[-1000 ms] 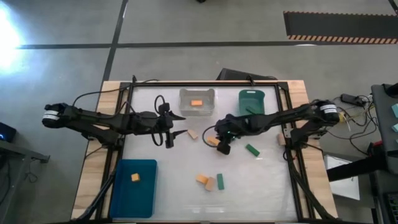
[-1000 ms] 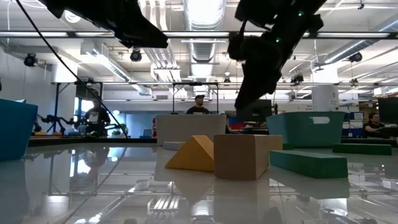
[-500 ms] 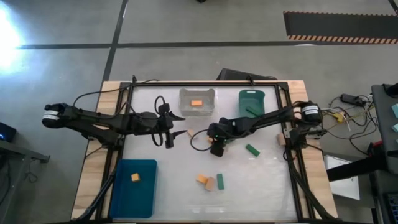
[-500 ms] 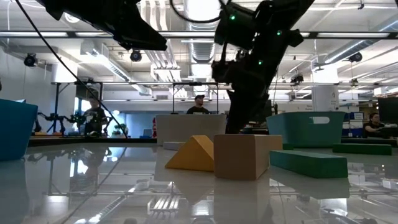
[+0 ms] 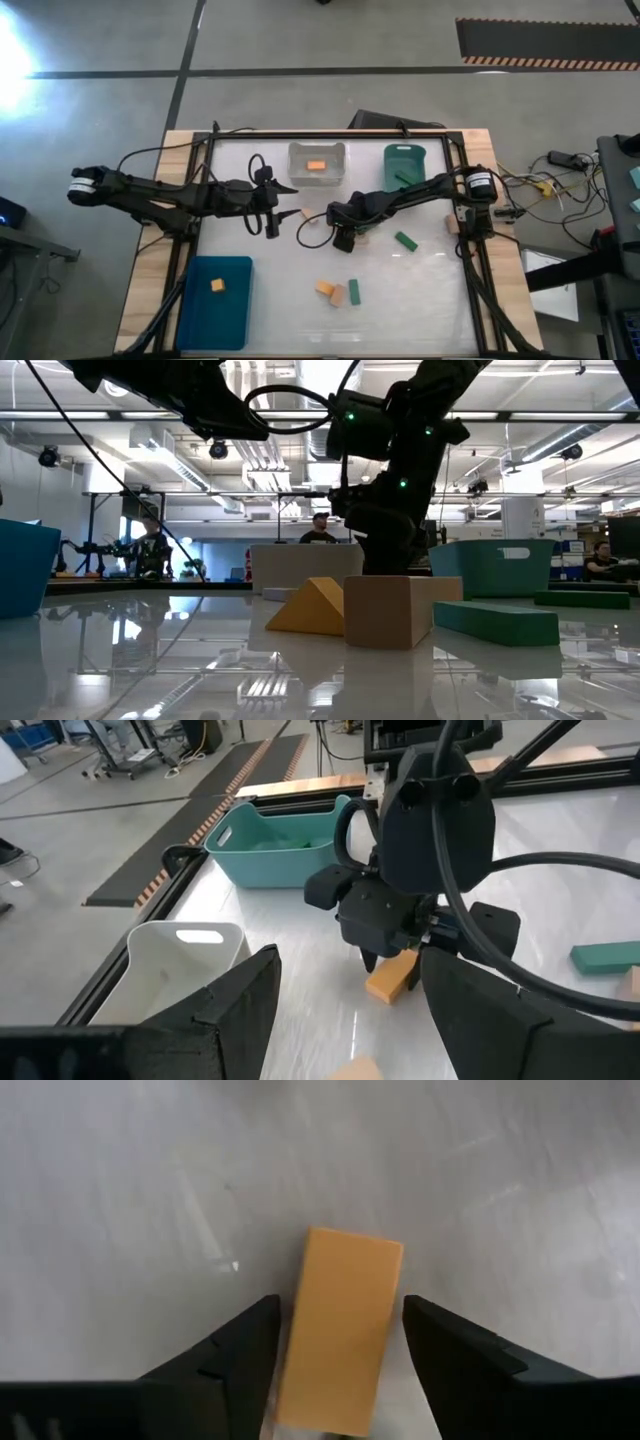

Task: Sort & place blocks by color
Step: Put the yellow block into the blue bin

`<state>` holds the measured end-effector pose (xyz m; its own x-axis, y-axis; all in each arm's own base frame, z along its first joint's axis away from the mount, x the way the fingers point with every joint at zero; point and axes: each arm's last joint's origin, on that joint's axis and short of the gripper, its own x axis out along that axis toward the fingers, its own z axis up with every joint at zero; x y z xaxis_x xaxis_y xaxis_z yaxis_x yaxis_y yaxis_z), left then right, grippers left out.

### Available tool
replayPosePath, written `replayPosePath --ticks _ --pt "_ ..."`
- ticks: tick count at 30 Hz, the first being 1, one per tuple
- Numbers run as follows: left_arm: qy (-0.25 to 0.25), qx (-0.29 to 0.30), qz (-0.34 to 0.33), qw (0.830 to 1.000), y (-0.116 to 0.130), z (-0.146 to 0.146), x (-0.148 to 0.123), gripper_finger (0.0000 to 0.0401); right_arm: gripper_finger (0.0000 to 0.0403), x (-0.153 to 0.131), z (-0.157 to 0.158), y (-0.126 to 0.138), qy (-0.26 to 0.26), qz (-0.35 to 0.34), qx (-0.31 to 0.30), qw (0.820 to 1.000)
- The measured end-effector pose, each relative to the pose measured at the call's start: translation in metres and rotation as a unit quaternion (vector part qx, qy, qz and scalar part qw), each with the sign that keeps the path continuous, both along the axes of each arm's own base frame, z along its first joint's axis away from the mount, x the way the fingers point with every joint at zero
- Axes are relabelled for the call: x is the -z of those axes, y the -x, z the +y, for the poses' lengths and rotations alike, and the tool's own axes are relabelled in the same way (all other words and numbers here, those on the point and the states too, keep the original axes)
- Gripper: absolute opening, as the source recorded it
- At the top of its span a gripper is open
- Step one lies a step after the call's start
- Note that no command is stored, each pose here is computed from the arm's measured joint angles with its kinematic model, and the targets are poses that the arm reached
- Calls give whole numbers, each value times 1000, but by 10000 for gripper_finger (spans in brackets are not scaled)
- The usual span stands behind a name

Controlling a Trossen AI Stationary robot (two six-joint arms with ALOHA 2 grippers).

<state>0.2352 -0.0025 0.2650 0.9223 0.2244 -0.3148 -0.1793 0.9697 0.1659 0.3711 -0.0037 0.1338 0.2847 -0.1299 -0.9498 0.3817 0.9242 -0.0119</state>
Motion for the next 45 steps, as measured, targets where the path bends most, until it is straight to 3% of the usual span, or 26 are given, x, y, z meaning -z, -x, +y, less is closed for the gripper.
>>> replayPosePath --ticks 9,18,28,35,45 --pt "0 0 -2 1000 0 0 0 226 119 -4 0 0 -2 -12 -2 1000" --pt "1 0 -19 1000 -1 0 -4 226 118 -13 0 2 12 -22 -24 999" --pt "16 -3 -38 999 -2 0 -6 226 118 -69 10 15 40 -127 -99 986" --pt "40 -5 -65 997 -3 -3 -10 226 118 -90 19 40 67 -294 -136 944" --pt "72 19 -126 989 -9 -14 -4 226 118 -96 19 72 110 -530 -147 828"
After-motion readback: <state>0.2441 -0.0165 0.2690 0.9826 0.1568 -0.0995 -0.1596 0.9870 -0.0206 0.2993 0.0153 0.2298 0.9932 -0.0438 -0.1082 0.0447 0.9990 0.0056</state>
